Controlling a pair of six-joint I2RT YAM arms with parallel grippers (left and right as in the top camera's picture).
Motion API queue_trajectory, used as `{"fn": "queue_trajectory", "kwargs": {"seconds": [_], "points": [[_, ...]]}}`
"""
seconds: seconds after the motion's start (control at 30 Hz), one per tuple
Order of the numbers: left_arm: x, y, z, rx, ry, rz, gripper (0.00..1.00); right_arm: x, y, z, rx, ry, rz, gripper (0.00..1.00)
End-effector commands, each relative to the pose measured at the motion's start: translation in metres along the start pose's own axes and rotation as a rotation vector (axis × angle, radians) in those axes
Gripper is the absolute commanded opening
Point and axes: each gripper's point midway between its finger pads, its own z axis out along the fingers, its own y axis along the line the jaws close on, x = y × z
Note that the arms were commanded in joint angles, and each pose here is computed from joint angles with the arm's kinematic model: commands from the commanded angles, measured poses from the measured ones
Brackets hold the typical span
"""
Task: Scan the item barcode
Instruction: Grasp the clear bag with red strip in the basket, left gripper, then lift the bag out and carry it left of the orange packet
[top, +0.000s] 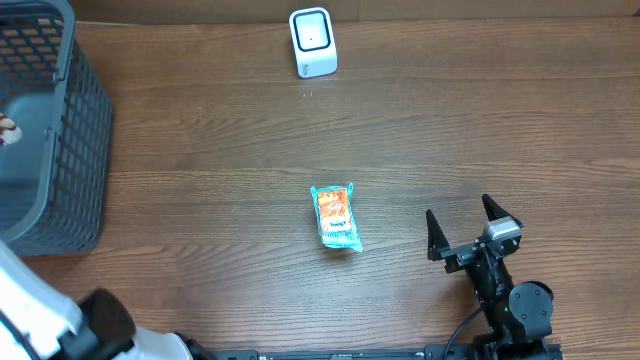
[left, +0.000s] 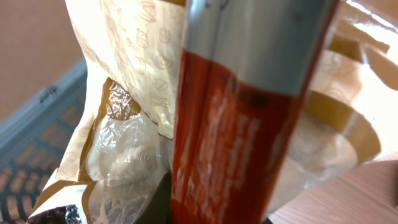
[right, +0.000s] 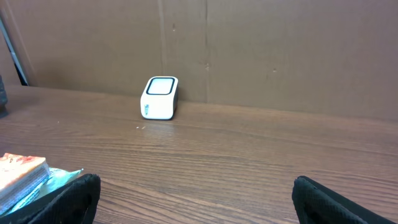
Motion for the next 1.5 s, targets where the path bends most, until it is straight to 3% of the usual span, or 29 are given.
{"fn": "queue_trajectory", "kwargs": {"seconds": [0.0, 0.3, 0.57, 0.77, 0.93, 1.17, 1.47], "points": [[0.012, -0.04, -0.04, 0.161, 0.004, -0.021, 0.04, 0.002, -0.002, 0.0, 0.012, -0.003, -0.005, 1.0], [0.095, -0.099, -0.058, 0.228, 0.3, 0.126, 0.04, 0.002, -0.002, 0.0, 0.012, -0.003, -0.005, 1.0], [0.141, -0.153, -0.06, 0.292, 0.446, 0.179, 0.04, 0.002, -0.002, 0.0, 0.012, -0.003, -0.005, 1.0], [0.189, -0.176, -0.045, 0.188, 0.539, 0.266, 0.04, 0.002, -0.002, 0.0, 0.012, -0.003, -0.005, 1.0], [0.248, -0.198, -0.019, 0.134, 0.652, 0.257, 0.04, 0.002, -0.002, 0.0, 0.012, -0.003, -0.005, 1.0], [0.338, -0.198, 0.027, 0.053, 0.77, 0.262, 0.07, 0.002, -0.002, 0.0, 0.012, -0.003, -0.005, 1.0], [0.409, -0.181, 0.061, 0.035, 0.831, 0.273, 0.12, 0.002, -0.002, 0.0, 0.012, -0.003, -0.005, 1.0]]}}
